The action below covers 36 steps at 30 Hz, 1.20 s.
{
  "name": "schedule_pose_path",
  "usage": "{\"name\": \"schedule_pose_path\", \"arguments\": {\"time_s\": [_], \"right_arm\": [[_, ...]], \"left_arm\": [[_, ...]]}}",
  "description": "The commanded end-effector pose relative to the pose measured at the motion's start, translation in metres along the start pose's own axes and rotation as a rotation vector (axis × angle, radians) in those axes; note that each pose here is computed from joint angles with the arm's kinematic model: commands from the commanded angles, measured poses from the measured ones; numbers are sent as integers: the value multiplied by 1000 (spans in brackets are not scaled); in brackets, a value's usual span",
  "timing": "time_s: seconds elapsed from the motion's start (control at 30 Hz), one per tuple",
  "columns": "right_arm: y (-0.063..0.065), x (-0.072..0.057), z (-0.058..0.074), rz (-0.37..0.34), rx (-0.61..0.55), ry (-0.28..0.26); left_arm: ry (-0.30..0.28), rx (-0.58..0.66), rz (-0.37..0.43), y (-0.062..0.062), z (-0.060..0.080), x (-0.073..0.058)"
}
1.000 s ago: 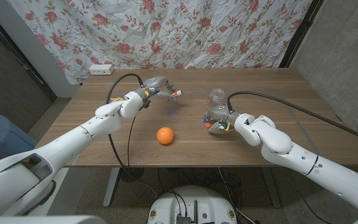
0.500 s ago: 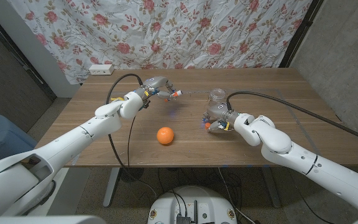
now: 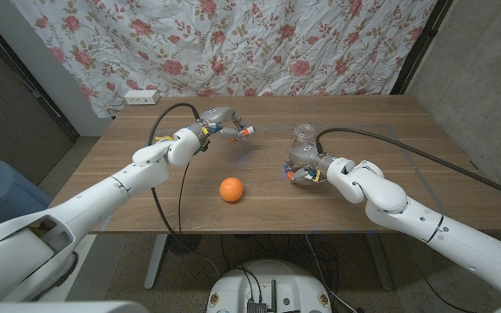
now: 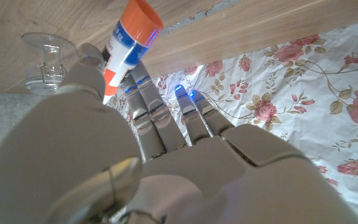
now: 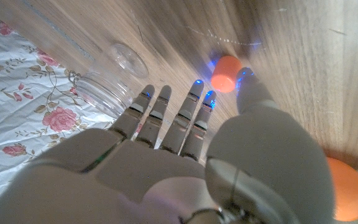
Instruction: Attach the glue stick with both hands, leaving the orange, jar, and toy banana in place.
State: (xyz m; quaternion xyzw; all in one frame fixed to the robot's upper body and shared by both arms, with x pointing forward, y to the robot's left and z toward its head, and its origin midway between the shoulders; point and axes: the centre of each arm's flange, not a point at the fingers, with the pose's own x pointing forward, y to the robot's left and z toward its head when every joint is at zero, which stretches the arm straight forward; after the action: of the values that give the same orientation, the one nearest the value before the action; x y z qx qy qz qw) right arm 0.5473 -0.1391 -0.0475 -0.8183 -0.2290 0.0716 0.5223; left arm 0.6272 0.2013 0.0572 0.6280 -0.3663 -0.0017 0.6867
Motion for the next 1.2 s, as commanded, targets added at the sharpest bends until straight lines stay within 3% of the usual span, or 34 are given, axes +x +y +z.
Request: {"name": "schedule_pose_path", "arguments": {"time_s": [0.03, 1.2], "right_arm": [[4, -1, -1, -27, -7, -16], [10, -2, -5, -79, 42, -11]], "left_arm": [[4, -3, -3, -1, -1, -2], [0, 1, 3, 0, 1, -3]]}}
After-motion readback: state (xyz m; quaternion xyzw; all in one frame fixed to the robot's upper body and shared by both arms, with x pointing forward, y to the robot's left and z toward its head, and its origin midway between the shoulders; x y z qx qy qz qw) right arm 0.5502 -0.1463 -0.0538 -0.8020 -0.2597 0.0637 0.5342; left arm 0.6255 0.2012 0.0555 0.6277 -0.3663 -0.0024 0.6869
